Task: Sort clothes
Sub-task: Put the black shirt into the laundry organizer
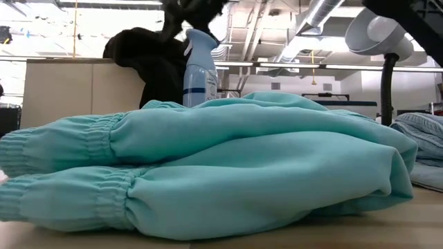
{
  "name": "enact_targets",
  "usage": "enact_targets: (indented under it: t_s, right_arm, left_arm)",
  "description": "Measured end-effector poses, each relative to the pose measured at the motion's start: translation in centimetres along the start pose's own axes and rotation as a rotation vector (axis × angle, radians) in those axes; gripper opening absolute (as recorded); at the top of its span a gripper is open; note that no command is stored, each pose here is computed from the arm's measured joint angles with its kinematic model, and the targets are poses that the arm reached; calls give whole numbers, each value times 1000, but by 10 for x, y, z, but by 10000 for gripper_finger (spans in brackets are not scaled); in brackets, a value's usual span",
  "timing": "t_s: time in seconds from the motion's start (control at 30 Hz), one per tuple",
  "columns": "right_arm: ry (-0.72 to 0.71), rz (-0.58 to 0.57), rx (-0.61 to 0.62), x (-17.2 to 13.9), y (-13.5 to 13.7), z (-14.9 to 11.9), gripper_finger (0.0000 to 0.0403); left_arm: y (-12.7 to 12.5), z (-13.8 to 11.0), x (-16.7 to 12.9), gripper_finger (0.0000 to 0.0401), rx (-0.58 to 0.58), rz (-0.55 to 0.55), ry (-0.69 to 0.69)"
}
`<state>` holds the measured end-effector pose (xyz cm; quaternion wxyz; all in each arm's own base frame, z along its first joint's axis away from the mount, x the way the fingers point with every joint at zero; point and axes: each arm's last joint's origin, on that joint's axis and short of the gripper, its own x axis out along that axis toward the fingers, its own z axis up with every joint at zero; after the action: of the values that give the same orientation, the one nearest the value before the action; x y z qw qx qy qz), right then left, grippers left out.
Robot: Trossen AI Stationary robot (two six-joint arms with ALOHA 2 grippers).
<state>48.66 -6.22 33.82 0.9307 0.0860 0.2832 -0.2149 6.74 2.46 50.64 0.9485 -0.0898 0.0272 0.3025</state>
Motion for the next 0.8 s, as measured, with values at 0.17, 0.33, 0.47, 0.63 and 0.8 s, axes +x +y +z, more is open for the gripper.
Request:
enact_targets:
  t_s: [0.17, 0.33, 0.47, 0.63, 0.8]
  right_arm:
    - [-40, -5, 50, 13, -9, -4, 280]
    - [-38, -11, 57, 27, -19, -12, 244]
    - [-6, 14, 60, 35, -22, -19, 169]
    - [-31, 24, 66, 41, -20, -19, 49]
    - [-76, 51, 65, 35, -13, -11, 15]
  left_arm:
    - [0, 0, 0, 180, -8, 5, -2]
    - [0, 0, 0, 180, -9, 7, -2]
    - [1, 0, 0, 180, -3, 32, -7]
    - [1, 0, 0, 180, -12, 38, -9]
    - [1, 0, 0, 180, -12, 38, -9]
